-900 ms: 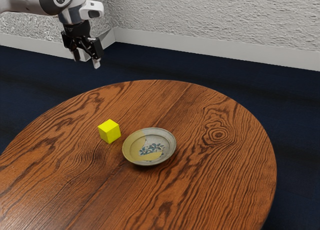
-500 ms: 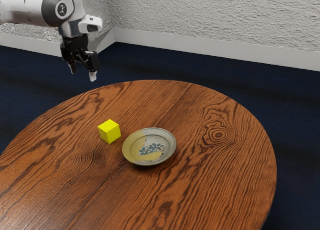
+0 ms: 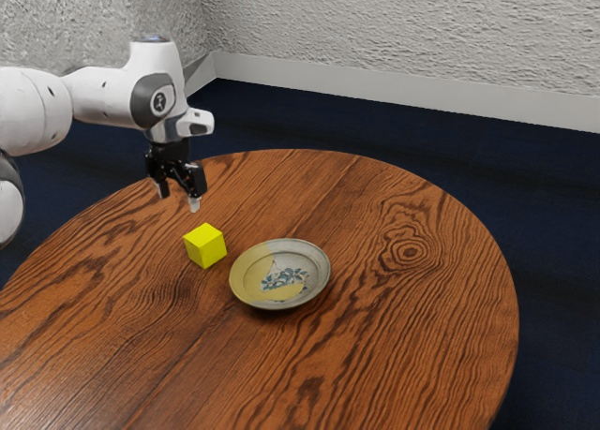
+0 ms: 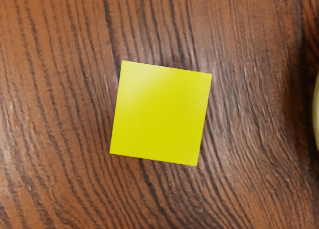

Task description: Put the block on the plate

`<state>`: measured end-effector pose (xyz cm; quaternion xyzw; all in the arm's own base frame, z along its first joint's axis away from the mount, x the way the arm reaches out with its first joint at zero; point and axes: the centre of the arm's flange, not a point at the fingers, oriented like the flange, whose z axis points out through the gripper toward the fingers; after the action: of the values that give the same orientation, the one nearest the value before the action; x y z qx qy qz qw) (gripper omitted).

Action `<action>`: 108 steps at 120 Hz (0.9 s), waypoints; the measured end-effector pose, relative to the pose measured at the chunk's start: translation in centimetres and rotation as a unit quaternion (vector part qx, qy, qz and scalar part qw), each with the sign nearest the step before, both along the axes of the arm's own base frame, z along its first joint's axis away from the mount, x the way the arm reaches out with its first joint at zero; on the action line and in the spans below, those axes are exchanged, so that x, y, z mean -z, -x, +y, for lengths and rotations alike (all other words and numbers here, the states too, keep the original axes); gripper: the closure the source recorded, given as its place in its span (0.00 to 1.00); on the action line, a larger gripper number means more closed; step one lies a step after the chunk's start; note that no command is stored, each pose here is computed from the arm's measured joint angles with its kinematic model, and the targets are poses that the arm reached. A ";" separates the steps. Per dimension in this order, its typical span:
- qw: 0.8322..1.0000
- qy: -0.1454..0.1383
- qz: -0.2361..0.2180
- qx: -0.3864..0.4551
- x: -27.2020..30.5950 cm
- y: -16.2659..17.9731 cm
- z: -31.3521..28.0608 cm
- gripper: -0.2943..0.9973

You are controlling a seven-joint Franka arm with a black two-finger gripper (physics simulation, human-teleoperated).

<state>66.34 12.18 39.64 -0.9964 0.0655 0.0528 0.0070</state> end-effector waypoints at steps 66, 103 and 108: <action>0.999 0.001 -0.023 0.028 9.1 -3.3 -0.7 0.23; 0.999 0.000 -0.016 0.035 12.9 -3.5 -0.5 0.23; 0.999 0.000 -0.014 0.036 13.5 -3.5 -0.5 0.23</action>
<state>69.83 11.63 26.18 -0.9941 0.1008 0.0385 0.0093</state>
